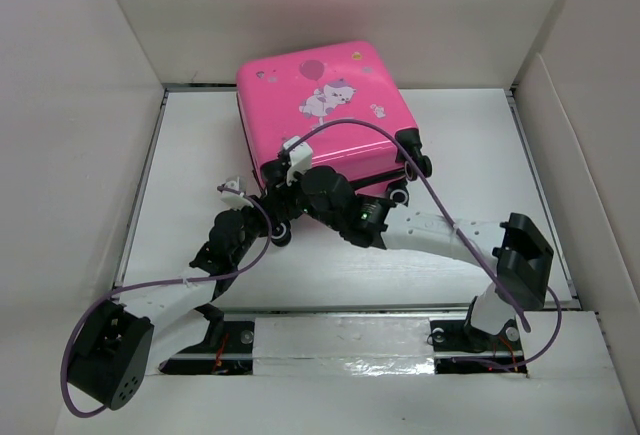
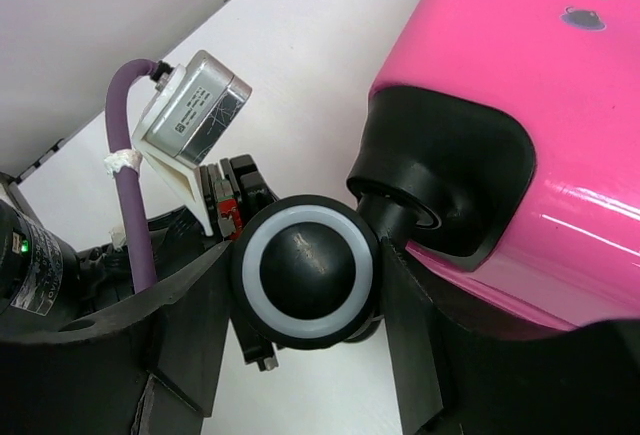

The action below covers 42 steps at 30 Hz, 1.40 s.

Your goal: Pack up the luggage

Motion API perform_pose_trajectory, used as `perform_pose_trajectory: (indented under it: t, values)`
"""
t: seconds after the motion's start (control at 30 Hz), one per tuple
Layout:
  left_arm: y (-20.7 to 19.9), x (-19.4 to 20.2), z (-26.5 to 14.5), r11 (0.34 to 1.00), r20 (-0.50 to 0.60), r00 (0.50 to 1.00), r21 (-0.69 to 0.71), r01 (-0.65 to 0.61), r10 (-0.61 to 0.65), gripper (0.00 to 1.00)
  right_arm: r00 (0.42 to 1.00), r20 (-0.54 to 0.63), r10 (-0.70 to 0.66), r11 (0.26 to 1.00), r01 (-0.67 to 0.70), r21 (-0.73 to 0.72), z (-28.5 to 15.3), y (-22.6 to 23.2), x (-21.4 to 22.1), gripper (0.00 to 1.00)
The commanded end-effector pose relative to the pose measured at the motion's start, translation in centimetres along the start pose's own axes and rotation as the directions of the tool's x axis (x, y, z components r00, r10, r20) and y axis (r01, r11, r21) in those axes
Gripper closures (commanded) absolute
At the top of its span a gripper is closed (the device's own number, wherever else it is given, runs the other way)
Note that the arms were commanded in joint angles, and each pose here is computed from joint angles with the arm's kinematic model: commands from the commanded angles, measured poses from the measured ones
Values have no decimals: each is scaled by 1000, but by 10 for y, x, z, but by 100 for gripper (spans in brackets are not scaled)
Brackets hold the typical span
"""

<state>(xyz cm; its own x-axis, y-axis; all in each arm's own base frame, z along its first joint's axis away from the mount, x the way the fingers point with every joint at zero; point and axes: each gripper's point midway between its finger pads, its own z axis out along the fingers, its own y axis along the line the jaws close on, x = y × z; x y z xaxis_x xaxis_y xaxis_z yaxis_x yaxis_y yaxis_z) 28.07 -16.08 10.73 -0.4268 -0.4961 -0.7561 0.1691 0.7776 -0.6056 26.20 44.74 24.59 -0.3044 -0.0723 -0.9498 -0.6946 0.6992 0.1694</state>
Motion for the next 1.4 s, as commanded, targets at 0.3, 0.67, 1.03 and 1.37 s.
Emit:
perform_pose_trajectory:
  t: [0.3,0.67,1.03,1.37]
  values:
    - [-23,-59,4,999,201,979,33,-27,20,100,954,127,270,951,-244,-189,-25,-25,7,82]
    - [7,-68,-1,991,246,968,-133,-11,44,100,905,134,405,851,-319,-418,-56,-22,9,85]
    - [45,-80,-19,940,302,951,-339,35,73,100,918,134,375,860,-290,-421,-86,-26,16,85]
    - [54,-104,-6,916,389,921,-381,128,34,100,950,105,296,857,-215,-467,-117,16,13,84]
